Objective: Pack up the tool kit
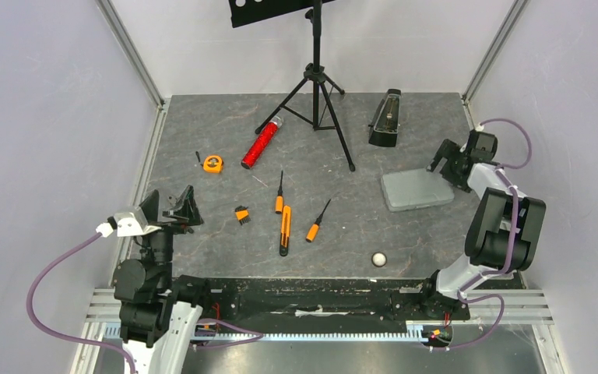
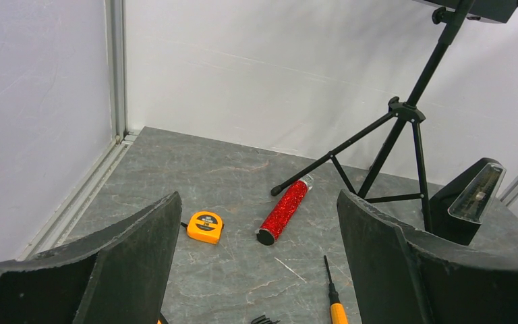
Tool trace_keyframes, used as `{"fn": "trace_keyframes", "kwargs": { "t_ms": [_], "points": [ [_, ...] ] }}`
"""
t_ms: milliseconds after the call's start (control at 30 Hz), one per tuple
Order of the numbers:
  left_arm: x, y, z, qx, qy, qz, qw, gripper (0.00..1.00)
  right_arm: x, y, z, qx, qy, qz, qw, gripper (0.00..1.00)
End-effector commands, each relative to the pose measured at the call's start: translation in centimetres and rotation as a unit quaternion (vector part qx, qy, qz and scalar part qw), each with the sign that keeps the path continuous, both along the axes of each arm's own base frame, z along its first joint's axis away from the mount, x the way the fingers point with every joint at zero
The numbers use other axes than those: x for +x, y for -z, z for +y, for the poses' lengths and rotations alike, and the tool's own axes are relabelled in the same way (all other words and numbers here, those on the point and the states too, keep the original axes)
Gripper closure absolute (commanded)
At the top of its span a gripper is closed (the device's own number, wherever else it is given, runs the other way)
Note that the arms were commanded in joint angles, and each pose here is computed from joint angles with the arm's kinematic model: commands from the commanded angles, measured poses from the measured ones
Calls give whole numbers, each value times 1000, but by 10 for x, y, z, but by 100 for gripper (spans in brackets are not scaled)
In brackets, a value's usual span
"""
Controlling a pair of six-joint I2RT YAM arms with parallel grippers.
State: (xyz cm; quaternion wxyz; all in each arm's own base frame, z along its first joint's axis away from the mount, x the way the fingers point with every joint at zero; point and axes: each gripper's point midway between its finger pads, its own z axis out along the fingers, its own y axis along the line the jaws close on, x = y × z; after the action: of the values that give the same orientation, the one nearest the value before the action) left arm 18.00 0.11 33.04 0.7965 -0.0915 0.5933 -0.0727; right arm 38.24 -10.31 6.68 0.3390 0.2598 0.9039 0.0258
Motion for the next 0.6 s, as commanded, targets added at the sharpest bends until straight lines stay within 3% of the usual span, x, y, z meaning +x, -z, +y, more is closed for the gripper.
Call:
{"fn": "trace_keyframes", "kwargs": {
  "t_ms": [0,133,267,433,567],
  "points": [
    [-3,-6,3,17,-9,-14,1000,9,-10,2,38,96,-6,-35,995,2],
    [9,2,-2,21,1,9,1000,9,-39,3,73,185,24,-79,979,2],
    [19,6,-11,15,21,24,999,8,-71,12,108,223,33,-88,970,2],
    [36,14,-31,-33,68,63,995,6,-93,10,145,212,-23,-98,972,2],
    [56,34,-64,-113,138,146,973,4,-94,0,141,130,-65,-107,984,2]
  ]
}}
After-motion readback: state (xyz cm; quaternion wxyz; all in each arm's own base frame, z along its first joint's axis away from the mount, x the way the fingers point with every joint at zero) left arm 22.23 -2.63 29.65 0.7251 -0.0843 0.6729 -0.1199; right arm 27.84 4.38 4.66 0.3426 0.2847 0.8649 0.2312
